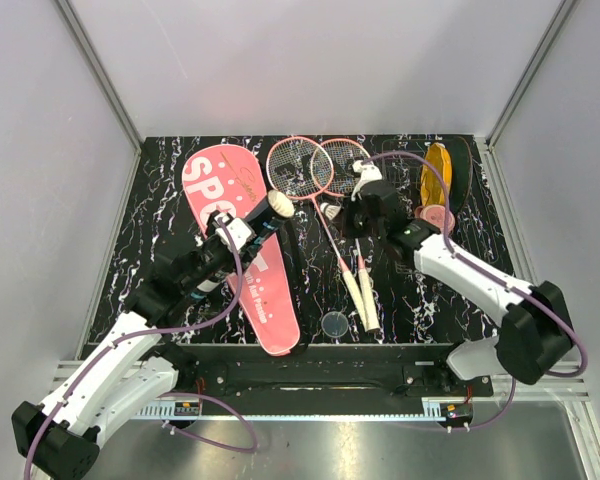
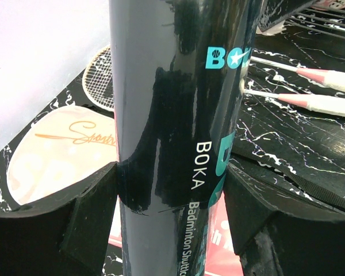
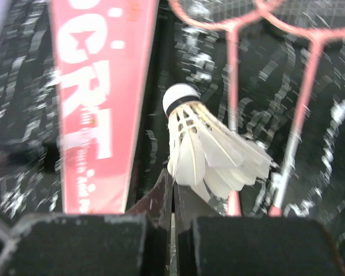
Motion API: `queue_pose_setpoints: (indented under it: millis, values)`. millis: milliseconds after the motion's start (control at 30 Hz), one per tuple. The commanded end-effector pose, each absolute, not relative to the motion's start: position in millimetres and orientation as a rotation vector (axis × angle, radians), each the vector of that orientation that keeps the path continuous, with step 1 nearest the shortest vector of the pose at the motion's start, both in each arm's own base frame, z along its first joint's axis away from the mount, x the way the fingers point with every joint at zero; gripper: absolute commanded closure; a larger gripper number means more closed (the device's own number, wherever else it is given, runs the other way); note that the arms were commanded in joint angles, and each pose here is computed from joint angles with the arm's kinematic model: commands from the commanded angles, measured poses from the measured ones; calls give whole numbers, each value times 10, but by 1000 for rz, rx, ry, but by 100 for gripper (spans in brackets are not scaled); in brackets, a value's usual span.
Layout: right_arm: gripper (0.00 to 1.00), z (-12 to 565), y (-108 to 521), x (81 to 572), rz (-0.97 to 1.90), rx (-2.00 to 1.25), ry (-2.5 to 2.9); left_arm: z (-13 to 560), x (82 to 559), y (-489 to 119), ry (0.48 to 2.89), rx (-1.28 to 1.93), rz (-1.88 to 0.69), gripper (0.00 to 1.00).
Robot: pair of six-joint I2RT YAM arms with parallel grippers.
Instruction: Pack up the badminton gear
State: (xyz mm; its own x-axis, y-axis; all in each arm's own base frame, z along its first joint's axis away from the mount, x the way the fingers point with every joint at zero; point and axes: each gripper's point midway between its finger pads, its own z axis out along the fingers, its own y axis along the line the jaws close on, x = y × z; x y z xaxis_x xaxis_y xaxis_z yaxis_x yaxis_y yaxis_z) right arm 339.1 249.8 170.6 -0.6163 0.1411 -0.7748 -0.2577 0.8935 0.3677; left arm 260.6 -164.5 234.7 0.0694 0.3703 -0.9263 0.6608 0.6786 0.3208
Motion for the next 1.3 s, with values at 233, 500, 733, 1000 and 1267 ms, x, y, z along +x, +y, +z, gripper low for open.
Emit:
queue_pose_setpoints:
  millis: [233,500,733,1000,1267]
  values:
    - [100,2908,2606,2367,887,-699,2081,2631,2490,-1898,1353,1013,-349,100]
    - [100,3455,2539,2046,966,-792,2023,2547,2421,-1983,1343,1083,-397,100]
    - [100,3374,2761,1967,1117,-914,2132,2536,2350,-2048,1322,1118,-443,100]
    - [100,3423,3032,1988,1243,-978,2141,2541,2294,-2092,1301,1140,-474,100]
    - [79,3501,3479,2059,1549,-911,2118,2548,2291,-2104,1308,1134,-480,100]
